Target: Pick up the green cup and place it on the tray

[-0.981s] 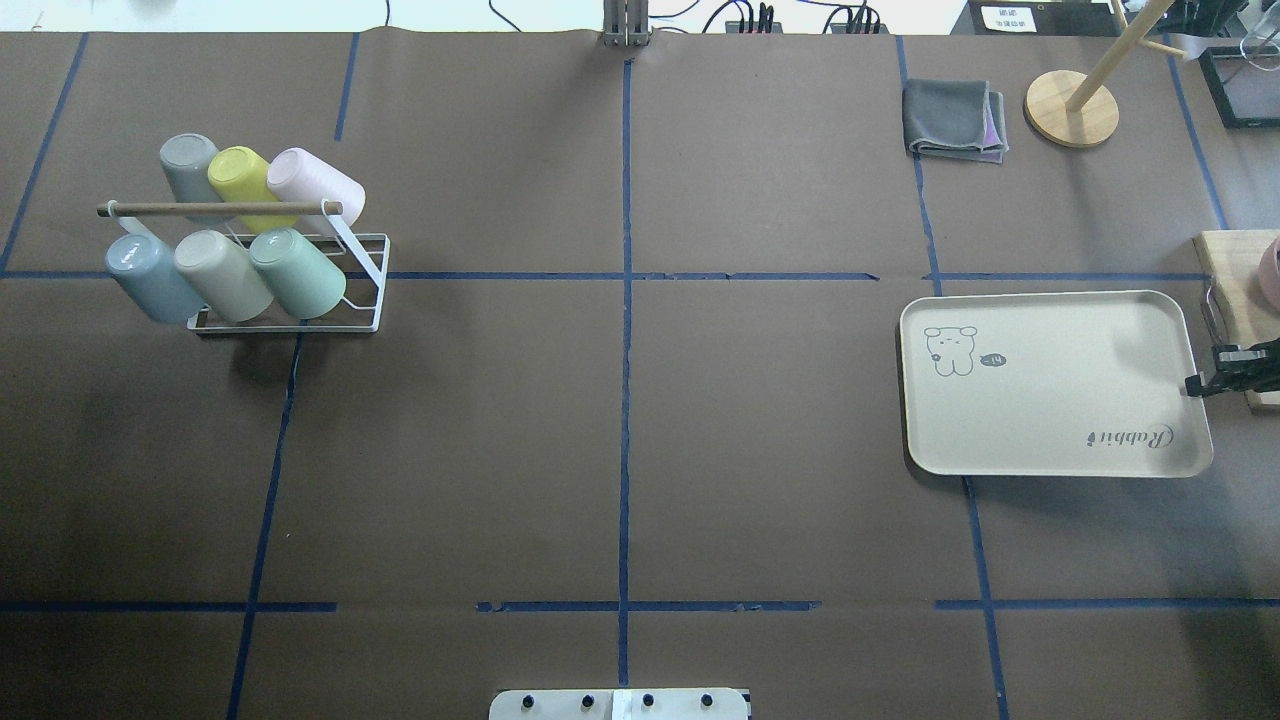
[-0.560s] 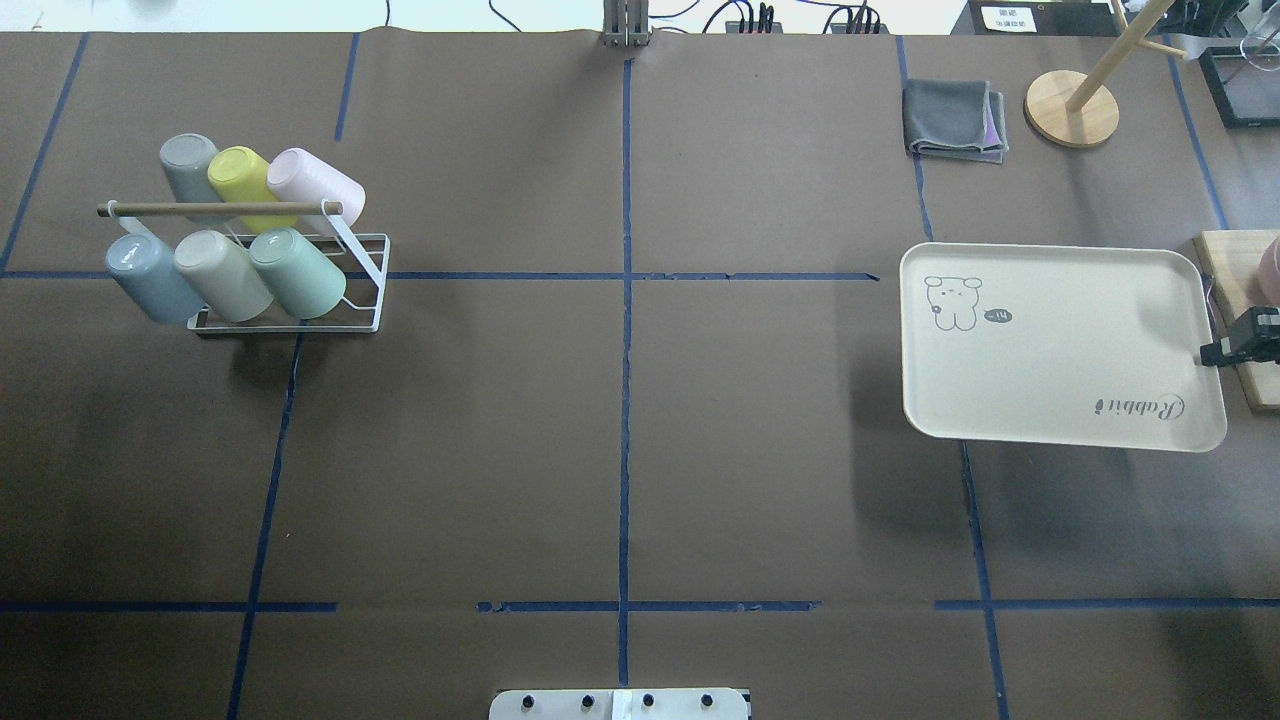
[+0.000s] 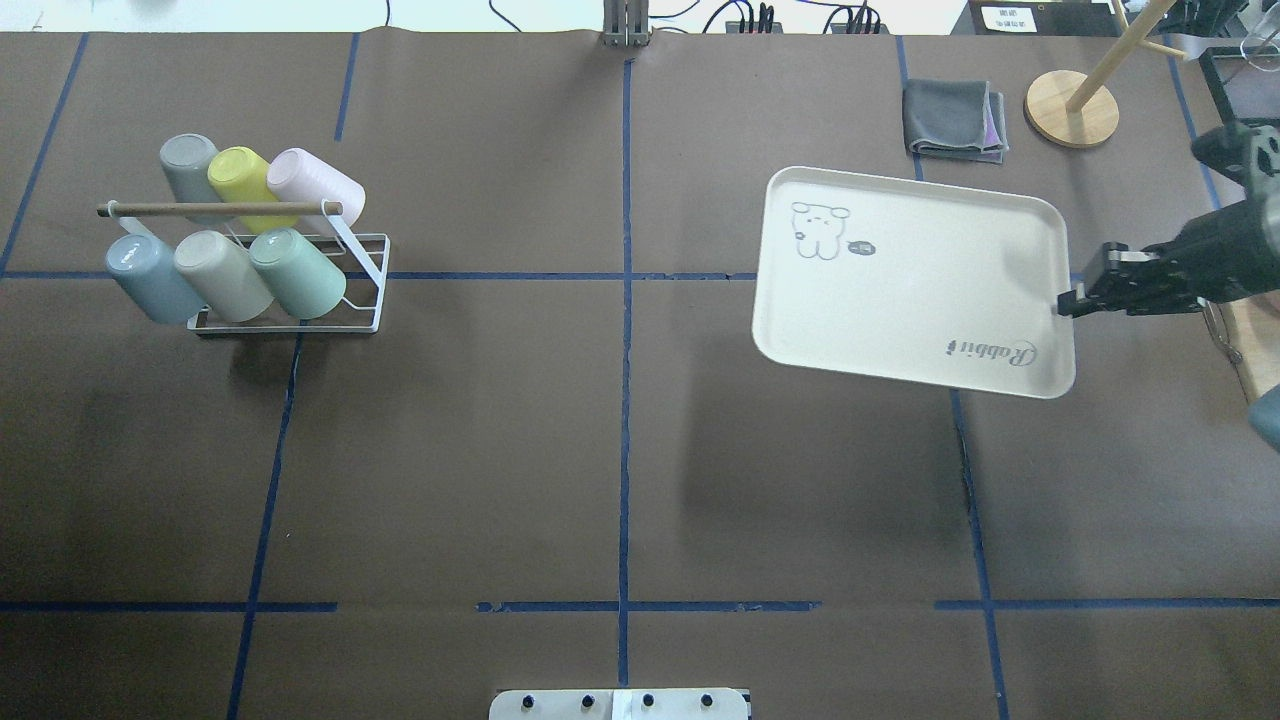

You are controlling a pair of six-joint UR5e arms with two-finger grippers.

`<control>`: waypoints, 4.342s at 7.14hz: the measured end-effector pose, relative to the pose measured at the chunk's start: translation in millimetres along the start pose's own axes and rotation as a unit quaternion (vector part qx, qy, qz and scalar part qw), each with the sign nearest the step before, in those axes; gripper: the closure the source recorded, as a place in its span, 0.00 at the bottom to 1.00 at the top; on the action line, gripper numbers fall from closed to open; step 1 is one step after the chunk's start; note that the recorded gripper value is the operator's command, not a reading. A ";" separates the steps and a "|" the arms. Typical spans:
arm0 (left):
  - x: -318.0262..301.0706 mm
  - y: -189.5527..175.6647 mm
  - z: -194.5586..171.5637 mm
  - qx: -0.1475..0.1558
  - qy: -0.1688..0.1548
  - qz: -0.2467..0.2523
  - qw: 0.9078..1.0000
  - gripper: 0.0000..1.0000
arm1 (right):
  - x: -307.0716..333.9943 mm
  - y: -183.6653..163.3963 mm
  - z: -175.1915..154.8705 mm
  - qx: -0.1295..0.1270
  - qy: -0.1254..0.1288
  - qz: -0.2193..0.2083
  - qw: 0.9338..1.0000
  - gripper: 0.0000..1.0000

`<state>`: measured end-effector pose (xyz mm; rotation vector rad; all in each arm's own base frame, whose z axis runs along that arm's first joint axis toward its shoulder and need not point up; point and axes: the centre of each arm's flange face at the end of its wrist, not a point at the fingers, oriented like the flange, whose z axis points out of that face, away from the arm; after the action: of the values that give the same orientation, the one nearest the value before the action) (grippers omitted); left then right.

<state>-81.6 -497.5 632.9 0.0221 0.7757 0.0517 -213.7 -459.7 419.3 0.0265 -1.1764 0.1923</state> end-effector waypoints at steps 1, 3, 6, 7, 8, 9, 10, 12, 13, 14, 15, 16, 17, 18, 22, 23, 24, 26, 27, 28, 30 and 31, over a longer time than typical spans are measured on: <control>0.3 -0.9 -0.1 0.000 0.000 0.000 1.000 0.00 | -50.0 14.5 38.1 0.002 -0.005 0.001 1.000 1.00; 0.6 -2.0 0.0 0.000 0.000 0.000 1.000 0.00 | -107.7 56.4 96.8 -0.004 -0.009 -0.013 1.000 1.00; 0.4 -1.7 0.9 -0.001 0.000 0.000 1.000 0.00 | -165.7 89.7 161.8 -0.018 0.009 -0.029 0.999 1.00; 0.4 -2.0 1.0 -0.001 0.000 0.000 1.000 0.00 | -172.0 93.9 173.3 -0.021 0.016 -0.029 0.999 1.00; 0.5 -2.2 0.7 -0.001 0.000 0.000 1.000 0.00 | -173.1 96.5 179.7 -0.024 0.020 -0.030 0.999 1.00; 0.6 -2.2 0.5 -0.001 0.000 0.001 1.000 0.00 | -173.1 98.0 183.3 -0.025 0.022 -0.031 0.999 0.95; 0.7 -2.3 0.5 -0.001 0.000 0.001 1.000 0.00 | -173.2 99.0 186.1 -0.027 0.024 -0.032 0.999 0.23; 1.3 -2.9 0.0 0.000 0.000 0.001 1.000 0.00 | -170.2 98.7 192.7 -0.029 0.029 -0.031 0.999 0.00; 2.5 -4.3 -1.3 0.001 0.000 0.002 1.000 0.00 | -170.1 97.6 194.3 -0.028 0.028 -0.030 0.999 0.00; 6.0 -8.4 -5.1 0.005 0.000 0.004 1.000 0.00 | -171.5 94.3 191.6 -0.025 0.026 -0.029 0.999 0.00; 13.7 -16.7 -13.6 0.012 -0.001 0.011 1.000 0.00 | -173.1 86.4 182.8 -0.019 0.022 -0.026 0.999 0.00; 27.4 -29.3 -28.5 0.026 -0.004 0.026 0.999 0.00 | -174.3 75.3 169.4 -0.011 0.017 -0.022 1.000 0.00; 51.6 -42.9 -51.5 0.047 -0.007 0.052 0.998 0.00 | -172.7 59.3 151.5 -0.003 0.016 -0.013 1.000 0.00; 86.4 -49.8 -74.9 0.069 -0.010 0.086 0.994 0.00 | -170.0 41.9 128.6 0.006 0.023 0.001 1.000 0.00; 241.0 -21.2 -102.3 0.064 -0.021 0.203 0.977 0.00 | -146.8 -2.8 33.2 0.028 0.140 -0.020 0.990 0.00; 282.6 -8.7 -107.8 0.055 -0.072 0.234 0.968 0.00 | -128.3 -9.6 17.9 0.026 0.161 -0.041 0.986 0.00; 328.4 -5.2 -111.4 0.046 -0.134 0.267 0.953 0.00 | -108.6 -14.6 6.1 0.025 0.174 -0.055 0.983 0.00; 413.5 0.9 -105.5 0.045 -0.250 0.343 0.904 0.00 | -77.7 -24.1 -9.4 0.024 0.190 -0.069 0.979 0.00; 448.9 10.4 -88.1 0.050 -0.301 0.386 0.871 0.00 | -60.7 -28.5 -17.5 0.019 0.193 -0.069 0.979 0.00; 476.0 21.2 -67.6 0.047 -0.342 0.428 0.835 0.01 | -41.3 -32.4 -27.3 0.009 0.191 -0.075 0.979 0.00; 513.8 42.7 -31.8 0.012 -0.416 0.523 0.744 0.03 | -2.2 -36.4 -43.3 -0.010 0.193 -0.089 0.977 0.00; 530.7 54.0 -12.7 -0.004 -0.446 0.557 0.701 0.03 | 8.9 -37.9 -45.3 -0.014 0.196 -0.092 0.976 0.00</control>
<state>285.7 -414.5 254.8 0.4829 -0.3283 1.1350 -162.8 -490.2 413.1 0.0687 -0.7769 0.0149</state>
